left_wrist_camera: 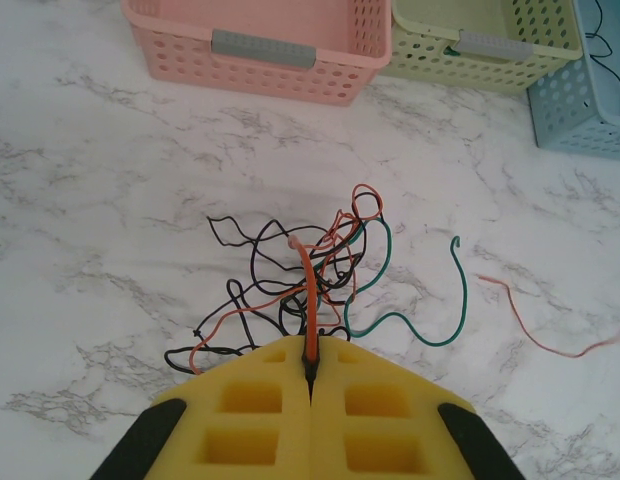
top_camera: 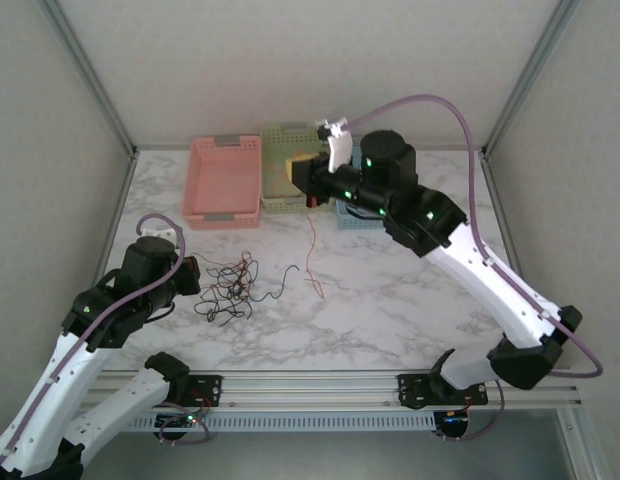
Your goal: Untangle the cables
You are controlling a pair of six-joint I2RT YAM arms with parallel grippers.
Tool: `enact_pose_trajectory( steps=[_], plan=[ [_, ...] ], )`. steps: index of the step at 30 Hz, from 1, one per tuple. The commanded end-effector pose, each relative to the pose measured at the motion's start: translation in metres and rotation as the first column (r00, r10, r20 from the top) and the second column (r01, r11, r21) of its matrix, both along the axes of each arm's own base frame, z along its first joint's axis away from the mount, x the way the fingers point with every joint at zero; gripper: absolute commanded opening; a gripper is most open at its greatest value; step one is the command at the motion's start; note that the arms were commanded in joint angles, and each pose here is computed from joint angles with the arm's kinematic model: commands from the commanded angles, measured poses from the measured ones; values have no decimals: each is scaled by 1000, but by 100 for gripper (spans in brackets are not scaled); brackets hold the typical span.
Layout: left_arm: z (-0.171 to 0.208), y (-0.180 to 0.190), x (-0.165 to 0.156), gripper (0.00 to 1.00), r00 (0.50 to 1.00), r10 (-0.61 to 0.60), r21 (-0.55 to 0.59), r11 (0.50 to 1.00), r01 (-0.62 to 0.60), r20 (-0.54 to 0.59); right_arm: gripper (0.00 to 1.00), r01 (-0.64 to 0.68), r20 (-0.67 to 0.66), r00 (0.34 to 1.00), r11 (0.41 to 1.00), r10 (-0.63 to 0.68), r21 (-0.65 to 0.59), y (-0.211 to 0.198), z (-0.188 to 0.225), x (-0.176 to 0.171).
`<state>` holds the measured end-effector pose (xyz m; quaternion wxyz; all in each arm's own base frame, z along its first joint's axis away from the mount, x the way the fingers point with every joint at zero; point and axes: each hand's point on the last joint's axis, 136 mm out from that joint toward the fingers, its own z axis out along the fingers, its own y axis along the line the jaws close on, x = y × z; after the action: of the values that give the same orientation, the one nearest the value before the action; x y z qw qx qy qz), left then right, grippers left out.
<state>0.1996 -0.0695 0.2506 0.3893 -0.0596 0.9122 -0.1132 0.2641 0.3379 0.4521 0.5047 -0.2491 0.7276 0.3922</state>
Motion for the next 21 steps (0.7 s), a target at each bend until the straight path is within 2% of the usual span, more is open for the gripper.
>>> enact_pose_trajectory(
  steps=[1, 3, 5, 7, 10, 12, 14, 21],
  plan=[
    [-3, -1, 0, 0, 1000, -13, 11, 1000, 13, -1, 0, 124, -7, 992, 992, -124, -6, -30, -21, 1],
    [-3, -1, 0, 0, 1000, -14, 10, 1000, 14, 2, 0, 206, -62, 975, 976, -211, -75, -47, -64, 5],
    [-3, -1, 0, 0, 1000, -13, 9, 1000, 13, 0, 0, 312, -121, 934, 933, -336, -182, -70, -118, 11],
    [-4, -1, 0, 0, 1000, -16, 9, 1000, 16, -1, 0, 360, -180, 889, 886, -421, -293, -88, -169, 9],
    [-4, -2, 0, 0, 1000, -18, 7, 1000, 18, -4, 0, 340, -265, 833, 827, -486, -447, -103, -246, -2],
    [-5, -3, 1, 0, 1000, -19, 8, 1000, 19, -9, 0, 315, -301, 797, 786, -524, -532, -113, -283, -11],
    [-5, -3, 1, 0, 1000, -20, 8, 1000, 20, -11, 0, 295, -315, 772, 750, -552, -591, -121, -305, -17],
    [-7, -4, 1, 0, 1000, -21, 10, 1000, 21, -18, 0, 260, -313, 778, 732, -545, -630, -108, -322, -4]
  ],
)
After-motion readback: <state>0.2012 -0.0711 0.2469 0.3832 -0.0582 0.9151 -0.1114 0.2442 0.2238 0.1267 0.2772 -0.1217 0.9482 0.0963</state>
